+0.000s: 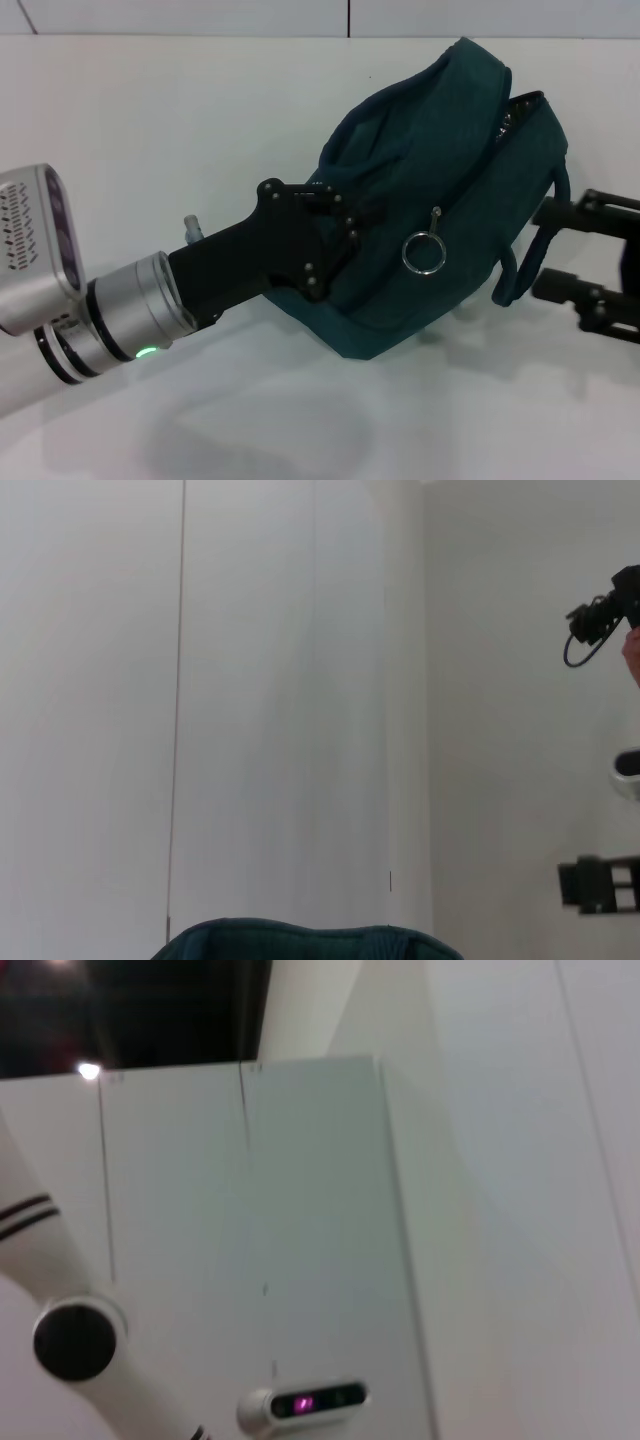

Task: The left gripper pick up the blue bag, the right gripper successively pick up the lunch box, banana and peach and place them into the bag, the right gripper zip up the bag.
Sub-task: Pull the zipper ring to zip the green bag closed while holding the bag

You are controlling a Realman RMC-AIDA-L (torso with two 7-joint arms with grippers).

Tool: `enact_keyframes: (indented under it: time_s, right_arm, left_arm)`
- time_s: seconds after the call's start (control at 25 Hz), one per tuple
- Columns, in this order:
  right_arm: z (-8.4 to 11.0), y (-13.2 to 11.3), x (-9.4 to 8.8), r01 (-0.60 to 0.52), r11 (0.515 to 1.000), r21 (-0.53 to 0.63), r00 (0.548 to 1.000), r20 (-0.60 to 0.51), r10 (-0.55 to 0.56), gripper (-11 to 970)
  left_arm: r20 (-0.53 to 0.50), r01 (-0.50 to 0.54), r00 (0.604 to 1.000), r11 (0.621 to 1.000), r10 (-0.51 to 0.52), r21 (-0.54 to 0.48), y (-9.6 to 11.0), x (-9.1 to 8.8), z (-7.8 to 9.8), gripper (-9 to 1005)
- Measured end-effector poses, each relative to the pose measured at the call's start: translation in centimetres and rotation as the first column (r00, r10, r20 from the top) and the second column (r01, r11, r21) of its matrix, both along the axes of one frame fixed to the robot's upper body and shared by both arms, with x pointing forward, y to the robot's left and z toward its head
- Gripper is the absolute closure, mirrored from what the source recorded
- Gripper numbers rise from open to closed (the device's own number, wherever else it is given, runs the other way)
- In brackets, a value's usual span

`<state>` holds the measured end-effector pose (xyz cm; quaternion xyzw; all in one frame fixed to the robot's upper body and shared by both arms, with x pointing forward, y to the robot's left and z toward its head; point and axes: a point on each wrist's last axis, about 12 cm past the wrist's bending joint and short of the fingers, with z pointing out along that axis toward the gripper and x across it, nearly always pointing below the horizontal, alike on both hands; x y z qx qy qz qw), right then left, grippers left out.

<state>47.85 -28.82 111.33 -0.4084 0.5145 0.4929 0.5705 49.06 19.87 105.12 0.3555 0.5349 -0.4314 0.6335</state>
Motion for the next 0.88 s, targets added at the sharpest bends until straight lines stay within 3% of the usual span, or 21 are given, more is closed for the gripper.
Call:
enact_keyframes:
  time_s: [0.24,0.48,0.68,0.88]
  right_arm:
    - [0.9,2.9,1.6,-0.085,0.98,-0.182,0.996,0.013,0.089,374]
    - [3.7,5.3,3.1,-0.083,0.944,-0.319,0.994,0.047,0.103,375]
    - [5.4,6.2,3.4,-0.09,0.905,-0.416,0.989,0.067,0.129,374]
    - [5.2,6.1,3.2,-0.081,0.892,-0.445,0.987,0.092,0.135,374]
  left_arm:
    - [-0.002,-0.002,1.0,1.0,0.002,-0.001,0.0,0.2,0.1,944]
    - [-0.017,-0.018,1.0,1.0,0.018,0.005,0.1,0.1,-0.2,945]
    - [-0.023,-0.028,0.999,1.0,0.028,0.009,0.2,0.3,-0.2,945]
    - [-0.03,-0.046,0.998,0.999,0.046,0.014,0.2,0.5,-0.3,944]
